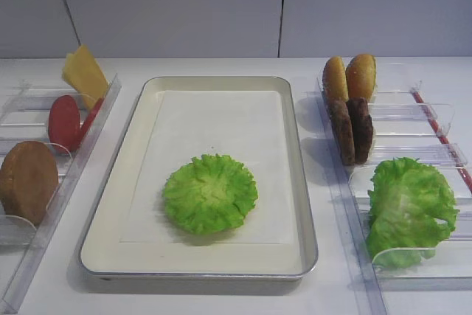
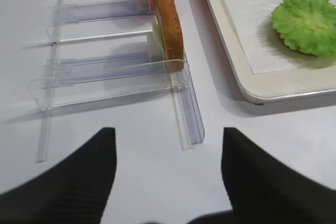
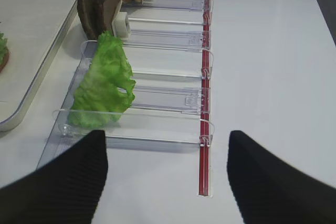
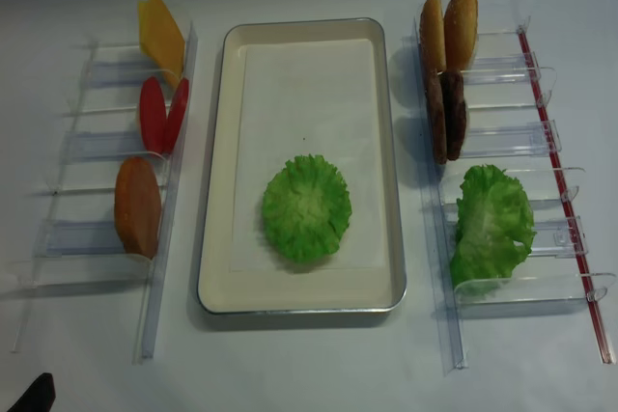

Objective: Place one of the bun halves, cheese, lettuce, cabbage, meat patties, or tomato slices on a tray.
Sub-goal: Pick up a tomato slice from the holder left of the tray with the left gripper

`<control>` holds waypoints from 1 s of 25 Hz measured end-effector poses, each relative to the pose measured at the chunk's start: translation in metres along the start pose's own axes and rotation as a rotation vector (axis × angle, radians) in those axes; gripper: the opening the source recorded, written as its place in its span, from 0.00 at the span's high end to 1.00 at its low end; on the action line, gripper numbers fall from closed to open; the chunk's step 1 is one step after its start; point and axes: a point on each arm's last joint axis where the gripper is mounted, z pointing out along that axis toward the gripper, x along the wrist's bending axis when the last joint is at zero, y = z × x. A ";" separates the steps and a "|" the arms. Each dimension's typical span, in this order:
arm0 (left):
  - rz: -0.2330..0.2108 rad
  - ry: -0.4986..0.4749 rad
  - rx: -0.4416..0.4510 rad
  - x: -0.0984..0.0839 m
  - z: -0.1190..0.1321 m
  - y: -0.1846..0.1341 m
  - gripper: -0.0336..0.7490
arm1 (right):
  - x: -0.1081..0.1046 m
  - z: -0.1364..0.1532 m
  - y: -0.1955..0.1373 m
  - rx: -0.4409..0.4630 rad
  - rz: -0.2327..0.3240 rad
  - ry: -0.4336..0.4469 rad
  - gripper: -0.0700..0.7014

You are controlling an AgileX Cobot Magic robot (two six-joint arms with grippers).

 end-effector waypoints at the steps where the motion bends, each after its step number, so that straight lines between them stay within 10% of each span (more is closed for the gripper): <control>1: 0.000 0.000 0.000 0.000 0.000 0.000 0.43 | 0.000 0.000 0.000 0.000 0.000 0.000 0.27; 25: -0.001 -0.002 0.000 0.000 0.000 0.000 0.43 | 0.000 0.000 0.000 0.000 0.000 0.000 0.27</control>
